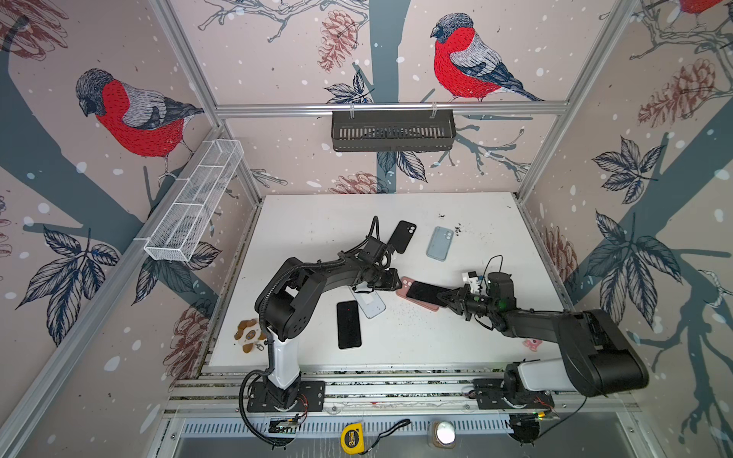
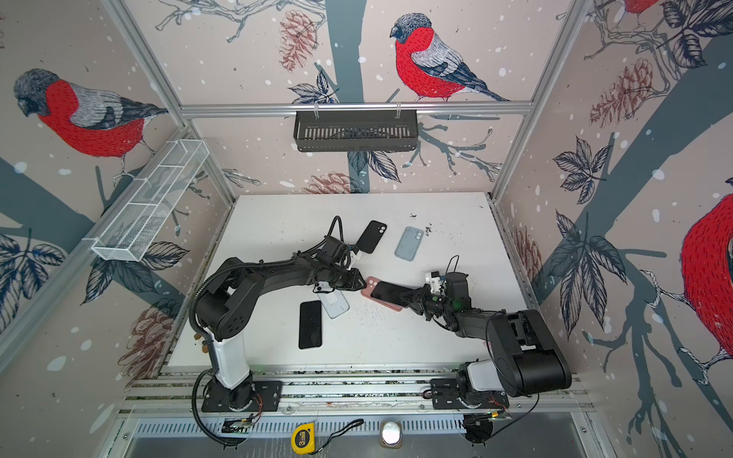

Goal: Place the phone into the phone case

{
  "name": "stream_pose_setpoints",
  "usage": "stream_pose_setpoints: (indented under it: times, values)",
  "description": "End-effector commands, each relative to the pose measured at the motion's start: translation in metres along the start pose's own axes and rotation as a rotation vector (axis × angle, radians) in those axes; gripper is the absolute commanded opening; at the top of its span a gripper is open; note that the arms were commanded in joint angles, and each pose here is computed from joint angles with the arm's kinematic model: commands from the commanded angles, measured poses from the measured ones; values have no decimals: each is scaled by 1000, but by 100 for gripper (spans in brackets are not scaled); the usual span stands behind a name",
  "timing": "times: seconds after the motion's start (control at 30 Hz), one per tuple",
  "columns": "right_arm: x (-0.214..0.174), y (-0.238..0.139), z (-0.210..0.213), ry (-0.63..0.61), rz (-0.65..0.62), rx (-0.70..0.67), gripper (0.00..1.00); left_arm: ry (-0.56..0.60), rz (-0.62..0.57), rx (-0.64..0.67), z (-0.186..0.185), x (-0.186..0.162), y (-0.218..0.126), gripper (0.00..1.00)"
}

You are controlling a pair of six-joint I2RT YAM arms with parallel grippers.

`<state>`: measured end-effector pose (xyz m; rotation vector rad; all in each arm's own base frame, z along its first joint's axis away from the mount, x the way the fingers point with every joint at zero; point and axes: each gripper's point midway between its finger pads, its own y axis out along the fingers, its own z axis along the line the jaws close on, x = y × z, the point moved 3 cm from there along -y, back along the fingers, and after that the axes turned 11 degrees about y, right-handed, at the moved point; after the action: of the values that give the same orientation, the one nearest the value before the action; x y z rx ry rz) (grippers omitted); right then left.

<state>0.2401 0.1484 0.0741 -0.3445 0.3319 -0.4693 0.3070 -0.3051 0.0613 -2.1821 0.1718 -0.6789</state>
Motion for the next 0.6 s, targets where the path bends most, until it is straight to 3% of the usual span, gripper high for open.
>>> stream_pose_setpoints:
  times: [0.0,0.57]
  values:
    - [1,-1,-5,-22,-16,-35,1,4,-15,-28,-3,3,1,27]
    - [4,16,-20,-44,9,-76,2,-17,-3,-108,-9,0,10,27]
